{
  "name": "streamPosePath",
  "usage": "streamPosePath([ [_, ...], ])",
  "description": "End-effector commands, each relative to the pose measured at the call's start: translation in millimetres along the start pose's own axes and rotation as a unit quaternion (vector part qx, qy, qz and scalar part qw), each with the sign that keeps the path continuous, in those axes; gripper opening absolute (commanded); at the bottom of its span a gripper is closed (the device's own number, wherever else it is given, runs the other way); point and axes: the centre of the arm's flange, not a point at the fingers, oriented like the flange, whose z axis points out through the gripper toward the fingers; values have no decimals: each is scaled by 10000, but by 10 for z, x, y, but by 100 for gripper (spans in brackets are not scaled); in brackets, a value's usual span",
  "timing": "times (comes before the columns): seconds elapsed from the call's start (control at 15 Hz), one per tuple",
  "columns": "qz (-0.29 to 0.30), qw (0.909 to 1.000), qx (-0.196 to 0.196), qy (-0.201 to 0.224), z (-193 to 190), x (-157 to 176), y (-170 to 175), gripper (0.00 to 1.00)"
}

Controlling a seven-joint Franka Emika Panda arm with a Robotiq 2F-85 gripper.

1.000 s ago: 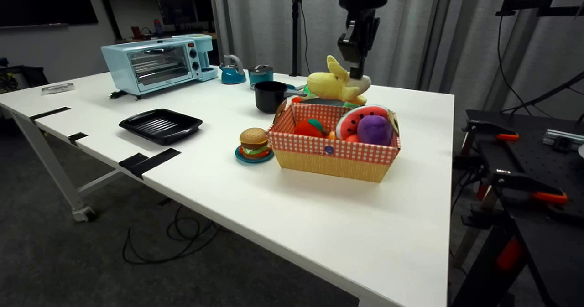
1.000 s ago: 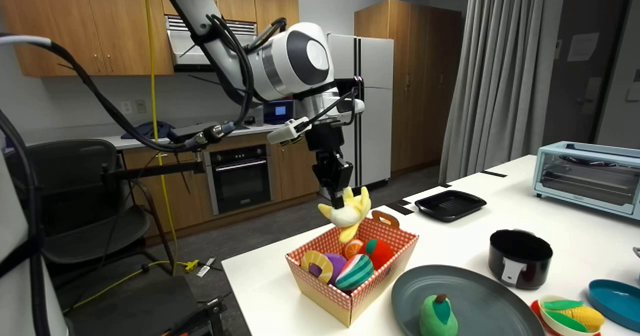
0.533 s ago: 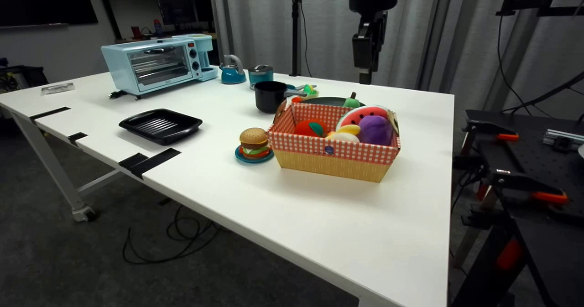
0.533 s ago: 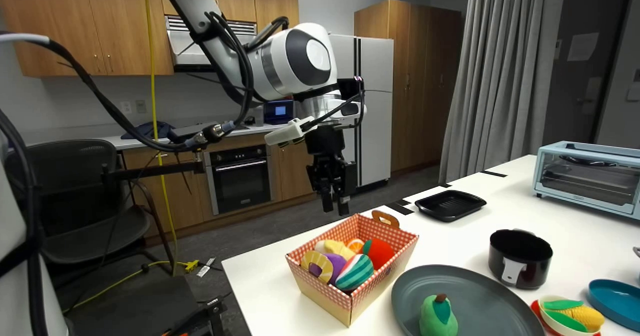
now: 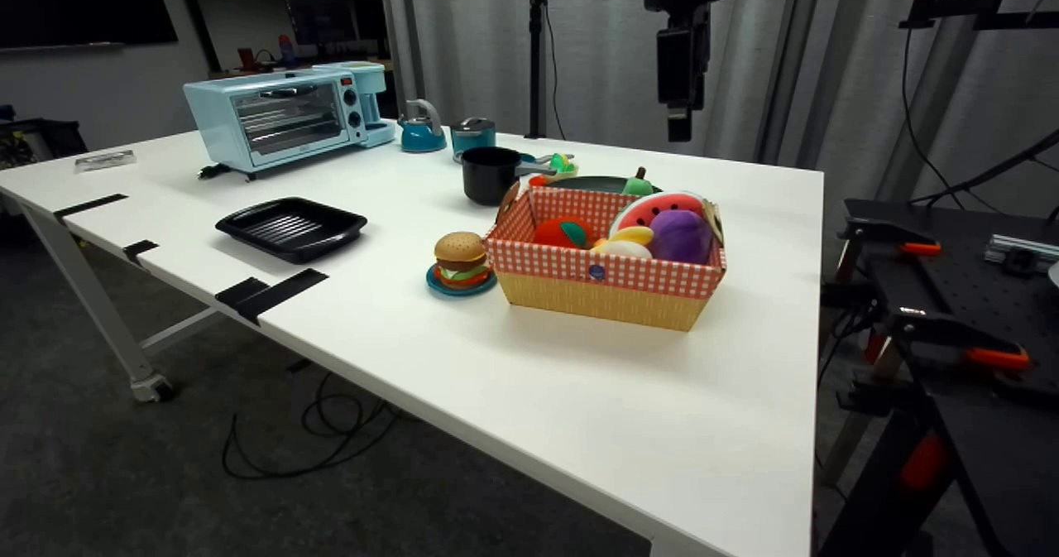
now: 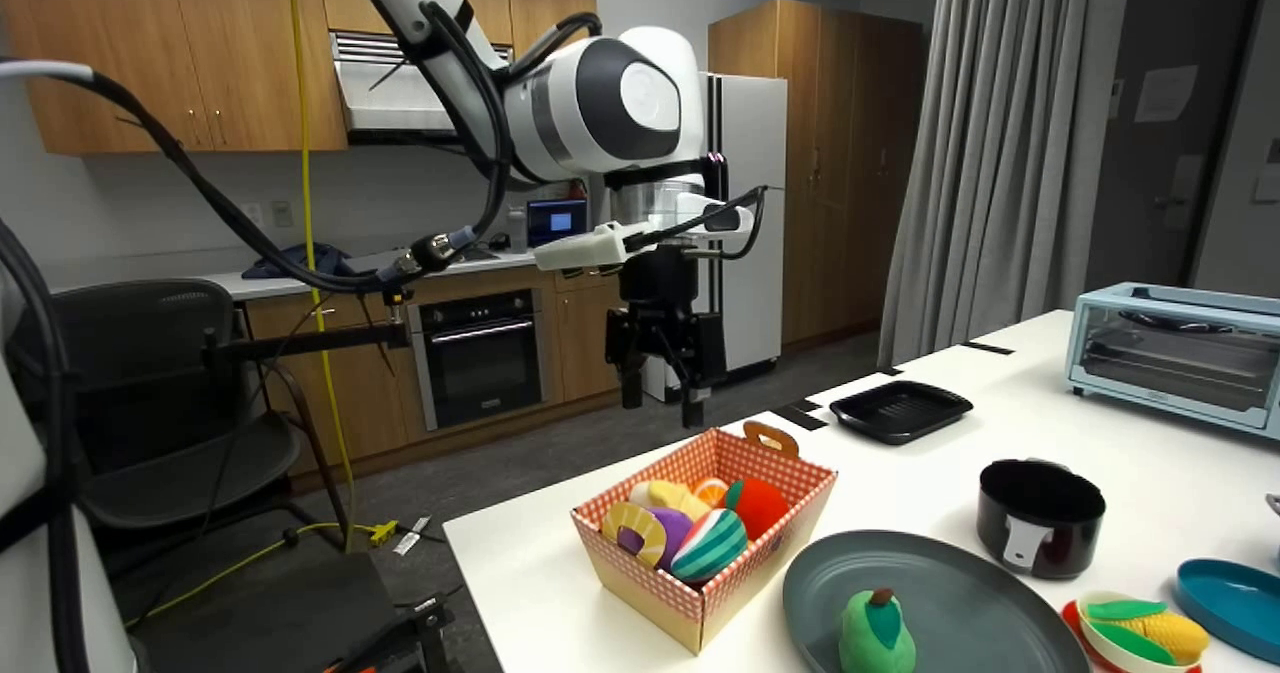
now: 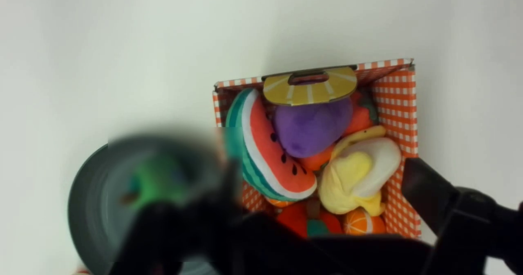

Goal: Put the orange, banana and pear plush toys on the plate then put the orange and banana back in the box

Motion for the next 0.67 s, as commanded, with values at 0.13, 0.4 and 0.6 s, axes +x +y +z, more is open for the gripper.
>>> streamPosePath([
  [0.13, -340, 9907, 1187, -565, -321, -99, 229, 100],
  [0.4, -285, 9901, 1250, -578, -481, -139, 329, 100],
  [0.6, -185, 9921, 1166, -431, -571, -188, 377, 100],
])
